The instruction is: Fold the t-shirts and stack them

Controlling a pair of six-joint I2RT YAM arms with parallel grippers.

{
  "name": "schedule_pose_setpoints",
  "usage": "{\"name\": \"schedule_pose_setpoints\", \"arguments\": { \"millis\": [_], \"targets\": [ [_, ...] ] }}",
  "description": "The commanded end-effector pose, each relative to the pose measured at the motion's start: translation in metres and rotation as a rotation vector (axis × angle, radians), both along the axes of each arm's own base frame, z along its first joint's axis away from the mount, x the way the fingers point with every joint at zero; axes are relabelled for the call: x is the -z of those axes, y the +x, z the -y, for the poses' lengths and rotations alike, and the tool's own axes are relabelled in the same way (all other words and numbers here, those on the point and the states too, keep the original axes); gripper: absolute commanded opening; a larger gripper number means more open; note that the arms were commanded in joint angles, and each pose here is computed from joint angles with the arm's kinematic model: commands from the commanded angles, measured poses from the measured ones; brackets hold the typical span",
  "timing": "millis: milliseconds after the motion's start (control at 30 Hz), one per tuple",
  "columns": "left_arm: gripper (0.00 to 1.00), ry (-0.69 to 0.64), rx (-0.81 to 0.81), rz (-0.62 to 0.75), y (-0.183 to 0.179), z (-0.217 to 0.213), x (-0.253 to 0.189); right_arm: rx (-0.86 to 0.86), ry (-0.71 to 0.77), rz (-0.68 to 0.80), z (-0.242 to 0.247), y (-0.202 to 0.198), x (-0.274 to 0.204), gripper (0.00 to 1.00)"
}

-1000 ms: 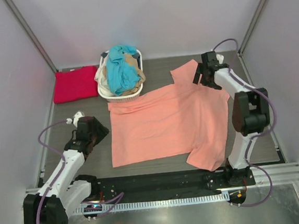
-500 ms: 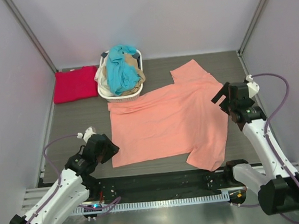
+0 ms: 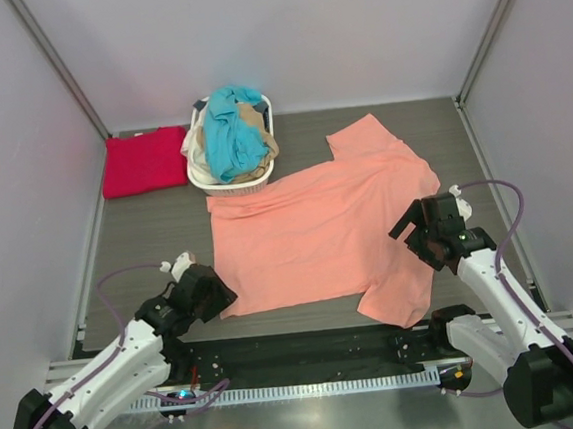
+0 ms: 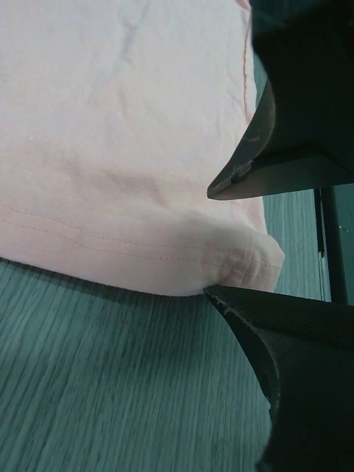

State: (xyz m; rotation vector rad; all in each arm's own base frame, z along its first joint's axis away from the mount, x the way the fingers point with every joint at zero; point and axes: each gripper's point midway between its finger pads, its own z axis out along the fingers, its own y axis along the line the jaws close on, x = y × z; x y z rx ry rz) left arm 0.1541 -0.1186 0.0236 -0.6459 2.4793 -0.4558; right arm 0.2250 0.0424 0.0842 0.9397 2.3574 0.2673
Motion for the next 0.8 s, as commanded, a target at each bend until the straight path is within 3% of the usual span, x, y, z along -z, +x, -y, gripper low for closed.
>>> {"name": "schedule_pose_setpoints", "arguments": {
  "millis": [0,233,400,767],
  "targets": [
    [0.51,0.006,-0.003,-0.053,-0.011,-0.001,0.012,0.001,0.016,0.073,-0.003,0.013,-0.020,1.00],
    [0.54,0.131,-0.035,0.003,-0.010,-0.016,-0.030,-0.005,-0.004,0.074,-0.001,0.016,-0.023,1.00],
    [0.54,0.213,-0.032,-0.054,-0.018,-0.022,-0.025,-0.033,0.000,0.069,-0.005,0.019,-0.021,1.00],
    [0.50,0.145,-0.029,-0.096,-0.038,-0.014,0.005,-0.069,-0.038,0.055,-0.002,0.020,-0.012,1.00]
  ]
}}
